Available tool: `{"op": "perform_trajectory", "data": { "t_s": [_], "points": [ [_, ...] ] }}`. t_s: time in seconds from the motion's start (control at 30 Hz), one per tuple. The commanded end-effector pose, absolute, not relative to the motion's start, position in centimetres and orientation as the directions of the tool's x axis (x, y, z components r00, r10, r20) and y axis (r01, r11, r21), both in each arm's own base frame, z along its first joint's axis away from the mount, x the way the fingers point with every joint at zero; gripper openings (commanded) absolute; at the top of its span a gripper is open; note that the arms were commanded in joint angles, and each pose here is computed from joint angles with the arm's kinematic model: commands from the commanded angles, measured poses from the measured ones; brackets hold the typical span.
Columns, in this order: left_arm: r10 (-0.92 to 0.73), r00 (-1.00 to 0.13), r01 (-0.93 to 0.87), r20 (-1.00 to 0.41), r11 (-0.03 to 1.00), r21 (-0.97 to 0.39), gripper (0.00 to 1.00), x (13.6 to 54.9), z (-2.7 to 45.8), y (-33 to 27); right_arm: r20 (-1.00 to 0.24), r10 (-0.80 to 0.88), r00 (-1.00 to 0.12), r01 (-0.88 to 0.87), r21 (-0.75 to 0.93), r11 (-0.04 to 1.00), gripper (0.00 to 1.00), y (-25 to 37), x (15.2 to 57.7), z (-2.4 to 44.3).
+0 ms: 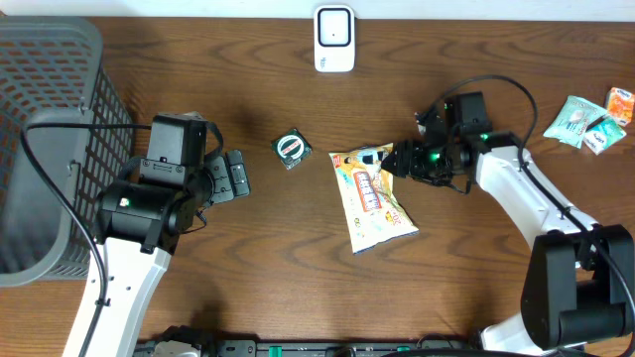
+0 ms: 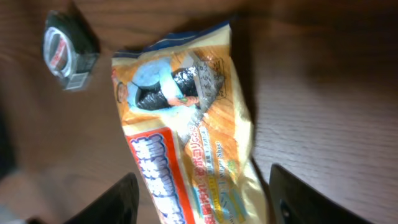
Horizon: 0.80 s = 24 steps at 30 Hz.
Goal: Scan the item barcode
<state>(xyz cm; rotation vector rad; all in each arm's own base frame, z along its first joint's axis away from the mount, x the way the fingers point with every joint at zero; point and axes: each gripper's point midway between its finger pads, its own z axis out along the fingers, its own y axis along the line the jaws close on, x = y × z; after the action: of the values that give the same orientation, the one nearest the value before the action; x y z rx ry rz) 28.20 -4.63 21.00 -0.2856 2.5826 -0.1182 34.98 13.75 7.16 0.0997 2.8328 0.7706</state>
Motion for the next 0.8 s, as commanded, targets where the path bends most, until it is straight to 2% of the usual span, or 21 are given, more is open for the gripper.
{"op": "perform_trajectory", "data": {
  "t_s": [0.0,0.1,0.23,0.43,0.67,0.77],
  "points": [
    [-0.237,-0.83,-0.186,-0.505,0.971,-0.149,0.98,28.3,21.3,-4.6,-0.288,-0.034,-0.957,-0.114,0.269,0.956,0.66,12.9,35.6,8.0],
    [-0.237,-0.83,-0.186,-0.506,0.971,-0.149,0.98,28.4,21.3,-4.7,-0.304,-0.114,-0.946,-0.187,0.222,0.957,0.69,14.7,35.1,8.4],
    [-0.237,-0.83,-0.186,-0.506,0.971,-0.149,0.98,28.4,21.3,-4.7,-0.314,-0.195,-0.929,-0.266,0.2,0.943,0.69,17.4,34.0,8.3],
    [-0.237,-0.83,-0.186,-0.506,0.971,-0.149,0.98,28.4,21.3,-4.7,-0.305,-0.296,-0.905,-0.324,0.042,0.945,0.75,18.2,32.4,6.5],
    [-0.237,-0.83,-0.186,-0.505,0.971,-0.149,0.98,28.3,21.3,-4.6,-0.253,-0.358,-0.899,-0.376,0.024,0.926,0.76,19.7,30.9,4.0],
    [-0.237,-0.83,-0.186,-0.505,0.971,-0.149,0.97,28.3,21.3,-4.6,-0.225,-0.371,-0.901,-0.385,0.019,0.923,0.71,20.0,30.7,2.7]
  ]
}}
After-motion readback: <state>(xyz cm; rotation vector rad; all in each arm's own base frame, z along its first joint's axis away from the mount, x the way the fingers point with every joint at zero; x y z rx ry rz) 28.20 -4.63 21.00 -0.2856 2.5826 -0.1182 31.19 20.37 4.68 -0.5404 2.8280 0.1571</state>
